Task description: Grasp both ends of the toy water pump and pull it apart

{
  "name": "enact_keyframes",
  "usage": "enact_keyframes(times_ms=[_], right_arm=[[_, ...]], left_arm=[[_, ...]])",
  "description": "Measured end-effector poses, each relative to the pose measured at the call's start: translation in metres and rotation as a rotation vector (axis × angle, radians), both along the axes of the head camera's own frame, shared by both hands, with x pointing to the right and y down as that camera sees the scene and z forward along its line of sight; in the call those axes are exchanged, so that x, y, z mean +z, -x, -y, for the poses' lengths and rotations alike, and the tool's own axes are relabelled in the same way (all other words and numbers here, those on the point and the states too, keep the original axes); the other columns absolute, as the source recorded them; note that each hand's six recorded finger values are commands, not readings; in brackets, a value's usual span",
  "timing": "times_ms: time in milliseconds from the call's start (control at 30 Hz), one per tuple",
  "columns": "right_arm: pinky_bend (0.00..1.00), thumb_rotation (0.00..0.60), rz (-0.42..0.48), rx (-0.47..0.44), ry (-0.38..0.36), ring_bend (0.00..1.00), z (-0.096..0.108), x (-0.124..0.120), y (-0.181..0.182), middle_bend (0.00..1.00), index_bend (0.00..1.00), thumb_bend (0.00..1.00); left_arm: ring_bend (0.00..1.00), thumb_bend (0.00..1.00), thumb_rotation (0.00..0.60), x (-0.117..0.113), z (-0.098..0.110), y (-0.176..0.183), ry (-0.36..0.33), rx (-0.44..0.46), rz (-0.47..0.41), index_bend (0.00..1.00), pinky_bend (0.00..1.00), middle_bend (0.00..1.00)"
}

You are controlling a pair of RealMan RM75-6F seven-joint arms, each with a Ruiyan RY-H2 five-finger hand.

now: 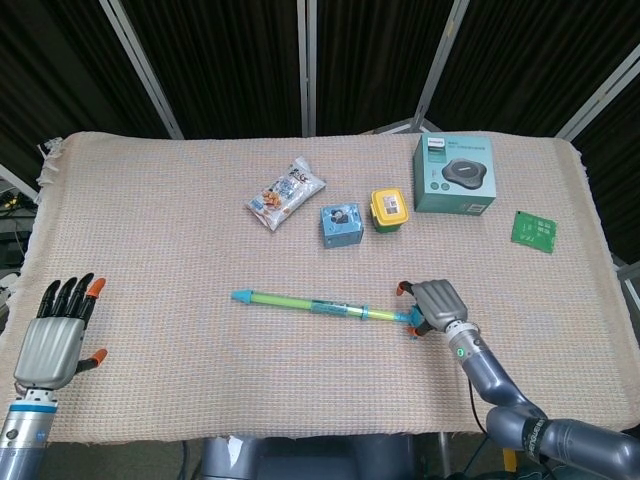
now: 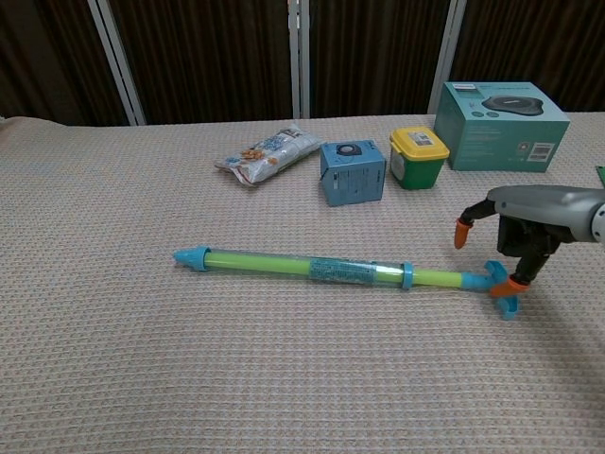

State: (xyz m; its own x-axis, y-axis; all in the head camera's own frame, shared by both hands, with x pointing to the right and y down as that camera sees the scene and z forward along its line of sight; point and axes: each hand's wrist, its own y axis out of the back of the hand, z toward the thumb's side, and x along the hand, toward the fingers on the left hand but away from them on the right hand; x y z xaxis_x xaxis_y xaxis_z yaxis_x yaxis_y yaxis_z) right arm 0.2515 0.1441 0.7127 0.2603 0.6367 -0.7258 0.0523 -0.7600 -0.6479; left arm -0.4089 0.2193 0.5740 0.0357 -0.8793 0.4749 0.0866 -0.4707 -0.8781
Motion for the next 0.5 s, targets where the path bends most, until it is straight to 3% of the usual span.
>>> enact_keyframes(times_ms=[500], right_arm=[[1.0, 0.6, 0.004, 0.002, 0.038, 1.0, -0.007, 0.011, 0.018, 1.0, 0.43, 0.18]], left_arm=[[0.0, 0.0, 0.6, 0.004, 0.0, -0.001, 0.007, 0.002, 0.008, 0.0, 0.0, 0.0]])
